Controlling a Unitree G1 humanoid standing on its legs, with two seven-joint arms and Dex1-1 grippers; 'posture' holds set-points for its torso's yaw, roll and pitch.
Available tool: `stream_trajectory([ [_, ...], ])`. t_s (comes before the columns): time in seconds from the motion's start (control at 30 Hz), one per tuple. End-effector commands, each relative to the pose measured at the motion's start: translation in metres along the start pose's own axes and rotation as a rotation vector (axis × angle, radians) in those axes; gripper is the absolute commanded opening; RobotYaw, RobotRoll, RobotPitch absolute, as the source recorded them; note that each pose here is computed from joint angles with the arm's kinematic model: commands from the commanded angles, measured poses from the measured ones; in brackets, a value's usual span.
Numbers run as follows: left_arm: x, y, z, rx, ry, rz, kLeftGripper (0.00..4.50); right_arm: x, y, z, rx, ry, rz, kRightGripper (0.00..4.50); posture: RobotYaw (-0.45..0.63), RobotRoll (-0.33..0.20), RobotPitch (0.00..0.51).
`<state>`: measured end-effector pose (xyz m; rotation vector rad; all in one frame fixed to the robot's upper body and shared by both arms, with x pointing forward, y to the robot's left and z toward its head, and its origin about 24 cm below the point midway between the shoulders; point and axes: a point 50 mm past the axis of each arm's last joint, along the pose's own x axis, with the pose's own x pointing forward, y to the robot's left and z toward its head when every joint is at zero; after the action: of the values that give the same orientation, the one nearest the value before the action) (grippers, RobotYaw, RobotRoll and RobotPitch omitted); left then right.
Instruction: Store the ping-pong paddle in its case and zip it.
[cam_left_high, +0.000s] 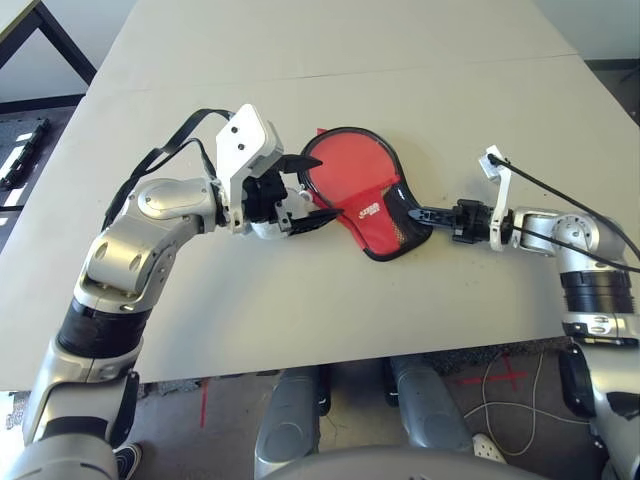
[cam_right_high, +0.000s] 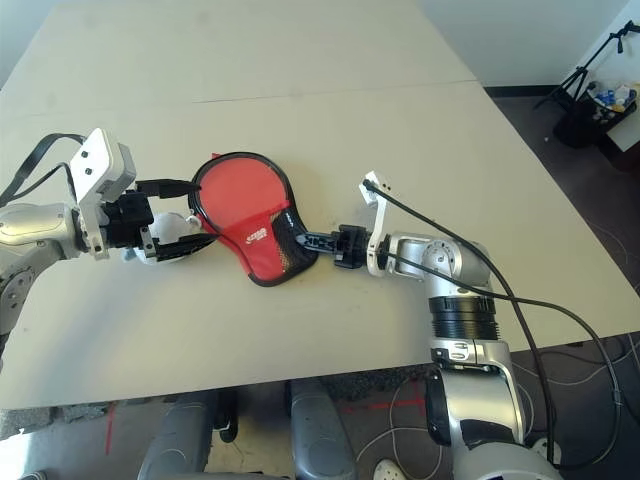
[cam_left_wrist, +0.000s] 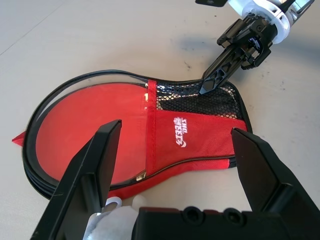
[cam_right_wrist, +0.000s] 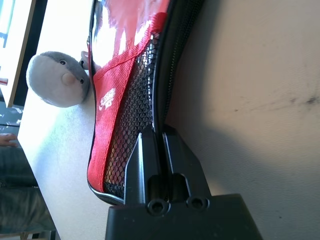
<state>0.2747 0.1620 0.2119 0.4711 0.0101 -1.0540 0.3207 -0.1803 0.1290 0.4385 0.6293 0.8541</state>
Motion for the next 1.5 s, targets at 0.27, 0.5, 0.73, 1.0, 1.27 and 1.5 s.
stream_trajectory([
  [0.27, 0.0, 0.0, -0.003, 0.01, 0.017, -0.003, 4.5, -0.012, -0.013, -0.014, 0.097, 0.022, -0.052, 0.03, 0.01, 0.0, 0.22],
  [0.5, 0.0, 0.0, -0.005, 0.012, 0.017, -0.003, 4.5, -0.028, -0.008, -0.025, 0.108, 0.048, -0.054, 0.03, 0.01, 0.0, 0.217],
  [0.73, 0.002, 0.001, -0.006, 0.013, 0.018, -0.009, 4.5, -0.048, 0.001, -0.035, 0.081, 0.124, -0.053, 0.03, 0.0, 0.0, 0.218],
  [1.0, 0.002, 0.001, -0.008, 0.01, 0.021, -0.011, 4.5, -0.07, 0.004, -0.037, 0.072, 0.169, -0.06, 0.03, -0.01, 0.0, 0.225],
  [1.27, 0.001, 0.001, -0.009, 0.007, 0.028, -0.015, 4.5, -0.087, 0.004, -0.042, 0.073, 0.199, -0.076, 0.03, -0.01, 0.0, 0.228],
  [1.5, 0.001, 0.001, -0.01, 0.004, 0.028, -0.015, 4.5, -0.093, 0.006, -0.045, 0.075, 0.216, -0.069, 0.03, -0.01, 0.0, 0.229],
])
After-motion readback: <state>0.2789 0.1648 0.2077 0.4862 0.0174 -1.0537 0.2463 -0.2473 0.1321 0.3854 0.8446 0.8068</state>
